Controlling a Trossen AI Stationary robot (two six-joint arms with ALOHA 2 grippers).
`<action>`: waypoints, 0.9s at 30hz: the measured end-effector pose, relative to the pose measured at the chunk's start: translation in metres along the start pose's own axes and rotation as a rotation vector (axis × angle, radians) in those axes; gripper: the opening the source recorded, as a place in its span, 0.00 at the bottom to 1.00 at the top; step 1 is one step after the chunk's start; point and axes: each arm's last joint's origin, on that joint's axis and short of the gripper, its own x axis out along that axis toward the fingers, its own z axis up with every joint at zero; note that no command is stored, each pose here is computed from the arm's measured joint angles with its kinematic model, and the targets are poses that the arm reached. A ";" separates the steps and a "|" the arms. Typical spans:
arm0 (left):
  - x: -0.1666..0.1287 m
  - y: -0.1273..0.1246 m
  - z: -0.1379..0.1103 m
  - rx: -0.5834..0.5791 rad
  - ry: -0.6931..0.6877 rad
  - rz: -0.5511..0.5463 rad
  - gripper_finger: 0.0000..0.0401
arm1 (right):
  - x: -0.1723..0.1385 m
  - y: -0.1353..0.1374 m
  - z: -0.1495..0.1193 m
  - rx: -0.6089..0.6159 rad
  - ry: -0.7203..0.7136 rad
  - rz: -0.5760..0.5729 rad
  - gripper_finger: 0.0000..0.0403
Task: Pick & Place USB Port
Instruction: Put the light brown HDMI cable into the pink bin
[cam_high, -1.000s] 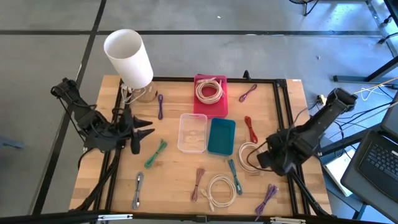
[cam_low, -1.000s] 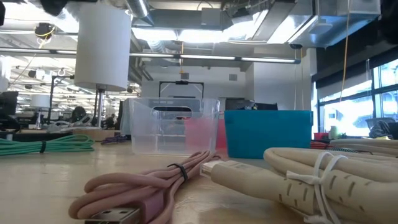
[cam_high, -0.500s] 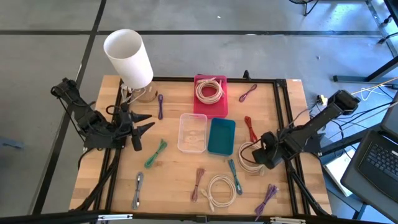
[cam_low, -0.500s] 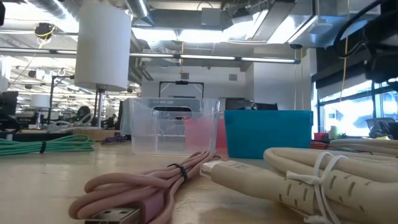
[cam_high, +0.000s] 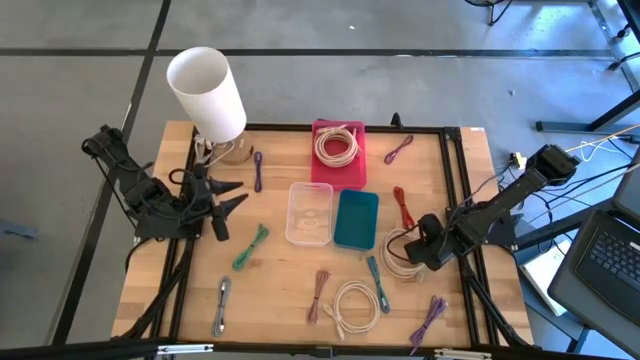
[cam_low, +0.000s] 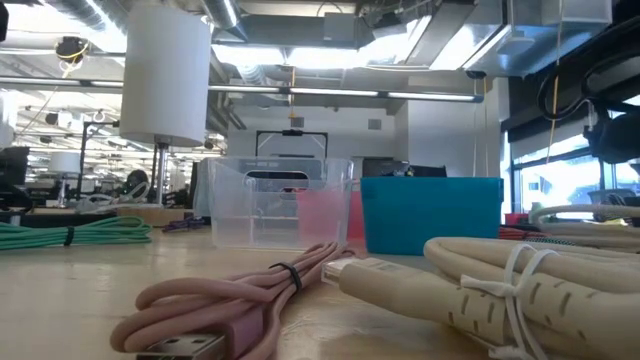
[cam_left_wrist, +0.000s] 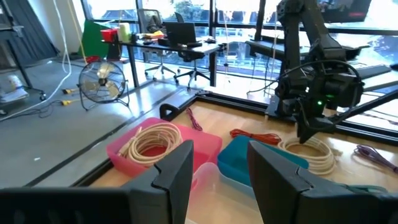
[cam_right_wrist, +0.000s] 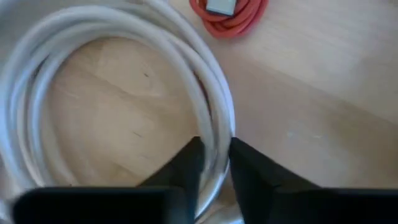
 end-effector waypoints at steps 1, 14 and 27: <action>0.000 0.000 0.000 0.001 -0.002 0.005 0.36 | -0.001 0.001 0.000 0.001 0.002 0.003 0.14; 0.000 0.001 0.000 0.000 -0.008 0.018 0.36 | -0.124 0.061 -0.003 -0.100 -0.047 0.176 0.06; 0.000 0.000 0.001 -0.041 -0.010 0.016 0.36 | -0.233 0.102 0.101 -0.321 -0.763 0.301 0.06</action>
